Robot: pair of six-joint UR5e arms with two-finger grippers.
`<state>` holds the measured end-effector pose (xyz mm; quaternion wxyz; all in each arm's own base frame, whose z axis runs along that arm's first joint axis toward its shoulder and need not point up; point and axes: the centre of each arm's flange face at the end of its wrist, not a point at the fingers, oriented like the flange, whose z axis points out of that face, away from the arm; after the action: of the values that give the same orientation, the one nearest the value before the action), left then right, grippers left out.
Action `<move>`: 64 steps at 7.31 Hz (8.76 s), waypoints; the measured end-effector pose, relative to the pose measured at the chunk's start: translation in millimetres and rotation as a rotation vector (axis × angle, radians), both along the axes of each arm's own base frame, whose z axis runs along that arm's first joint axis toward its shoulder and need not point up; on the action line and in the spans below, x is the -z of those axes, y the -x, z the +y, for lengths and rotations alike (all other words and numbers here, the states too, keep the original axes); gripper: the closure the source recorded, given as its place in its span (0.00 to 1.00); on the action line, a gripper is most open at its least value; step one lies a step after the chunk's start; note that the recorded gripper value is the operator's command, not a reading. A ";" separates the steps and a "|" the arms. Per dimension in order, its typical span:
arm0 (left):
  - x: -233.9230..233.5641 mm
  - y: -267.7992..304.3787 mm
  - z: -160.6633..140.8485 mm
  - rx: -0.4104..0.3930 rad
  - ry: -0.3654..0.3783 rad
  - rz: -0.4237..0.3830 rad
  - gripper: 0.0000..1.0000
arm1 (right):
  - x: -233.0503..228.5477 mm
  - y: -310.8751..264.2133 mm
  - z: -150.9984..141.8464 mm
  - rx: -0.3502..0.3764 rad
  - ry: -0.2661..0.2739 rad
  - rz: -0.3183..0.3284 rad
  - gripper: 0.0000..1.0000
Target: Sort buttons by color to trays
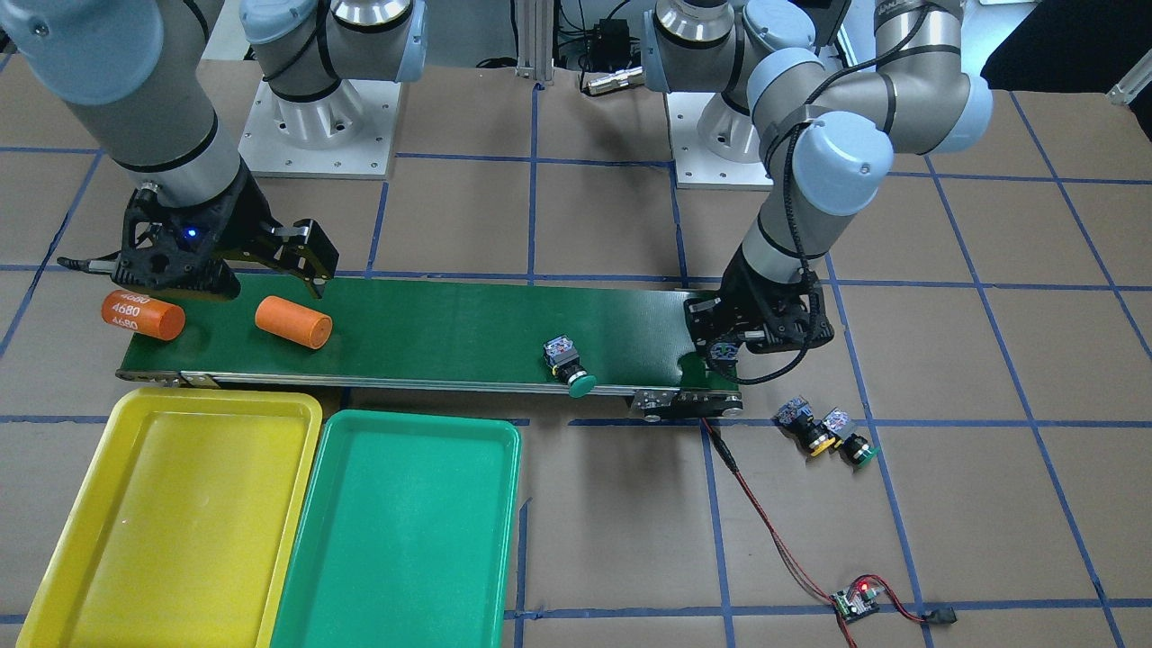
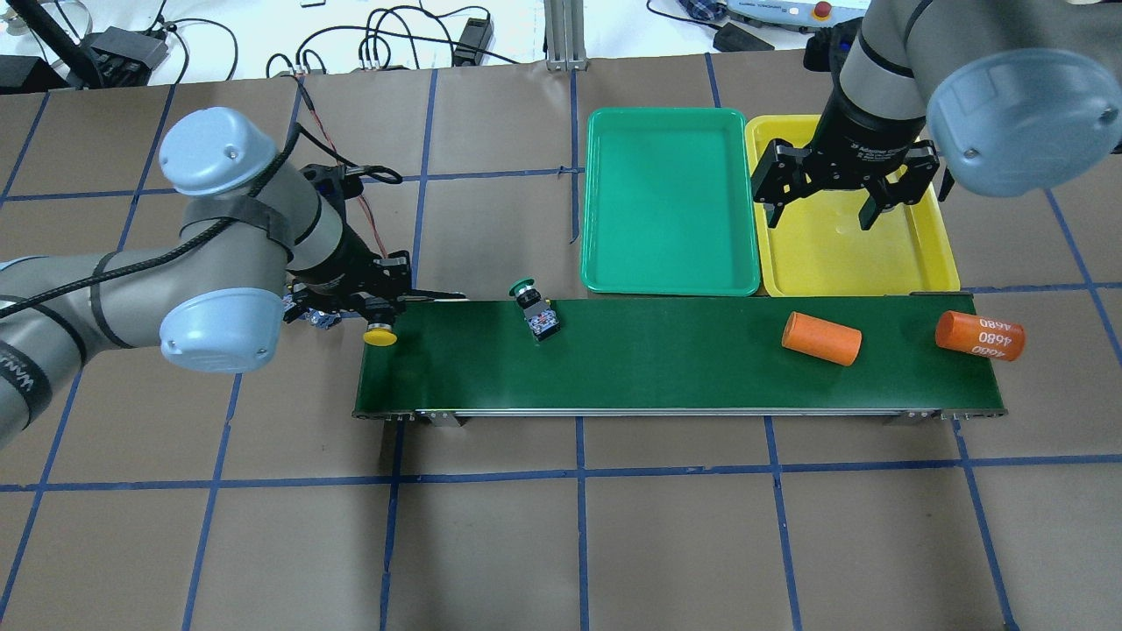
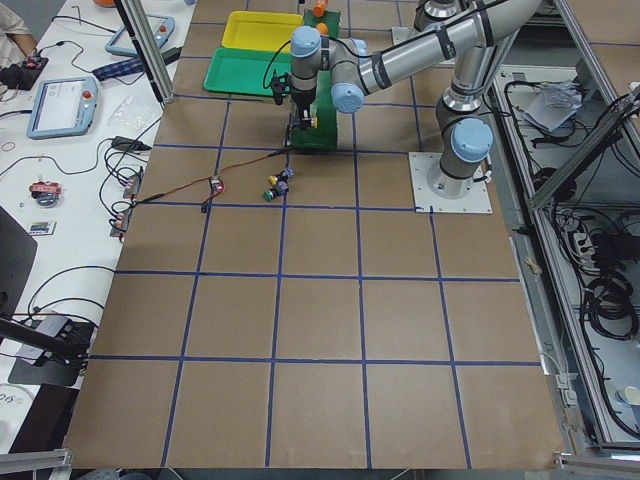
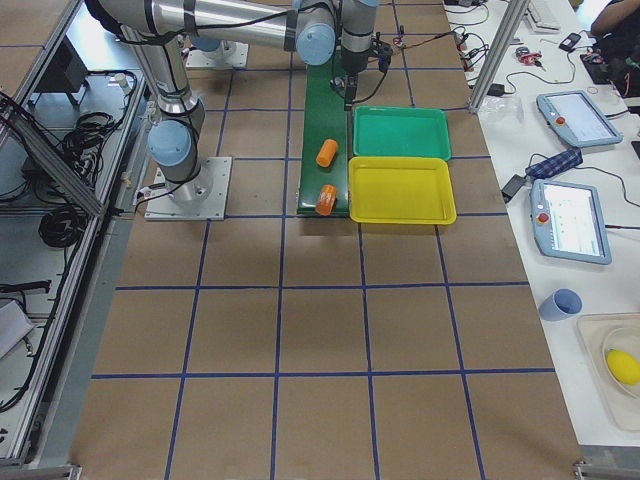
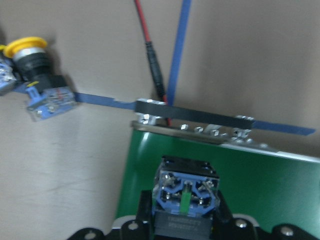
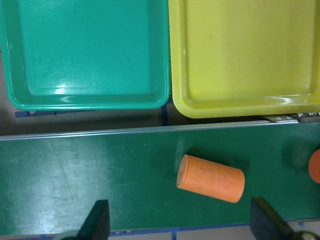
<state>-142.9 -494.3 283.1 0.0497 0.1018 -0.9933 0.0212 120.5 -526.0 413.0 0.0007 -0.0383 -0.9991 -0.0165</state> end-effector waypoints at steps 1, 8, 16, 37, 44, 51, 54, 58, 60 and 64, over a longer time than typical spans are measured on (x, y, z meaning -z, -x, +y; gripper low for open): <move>10.1 14.5 1.8 -0.008 -0.015 0.000 0.94 | 11.7 0.2 -9.4 0.000 0.000 0.000 0.00; 2.0 20.3 10.2 0.019 0.002 -0.064 0.00 | 62.0 -8.2 -14.8 0.001 0.024 0.001 0.00; 33.3 -118.1 -93.4 -0.033 0.040 0.047 0.00 | 71.5 -72.4 5.2 0.050 0.015 -0.077 0.00; -18.6 -49.7 18.9 0.019 0.096 0.237 0.68 | 137.0 -94.0 -95.1 0.114 0.148 0.015 1.00; 30.8 -6.0 54.0 0.104 -0.019 0.255 0.29 | 196.4 -87.1 -126.1 0.132 0.136 0.023 0.00; 6.0 -25.3 43.3 0.092 0.061 0.188 0.00 | 108.9 -117.6 -7.1 0.181 0.010 -0.001 0.00; -23.2 -119.2 -6.1 -0.048 0.080 0.031 0.00 | 139.2 -155.4 24.4 0.174 -0.060 -0.005 0.00; 15.5 -210.2 -41.2 -0.499 -0.006 0.045 0.00 | 168.9 -145.5 40.5 0.163 -0.127 0.026 1.00; 45.3 -225.7 -48.3 -0.711 -0.026 0.008 0.00 | 168.1 -139.6 36.7 0.158 -0.128 0.021 1.00; 100.2 -224.6 -55.9 -0.899 -0.082 -0.011 0.00 | 117.9 -88.2 -11.6 0.224 -0.038 -0.004 1.00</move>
<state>81.7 -550.1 182.9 0.0263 0.5247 -0.8509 0.0020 208.7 -537.7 295.1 -0.0025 -0.1497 -0.9881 -0.0356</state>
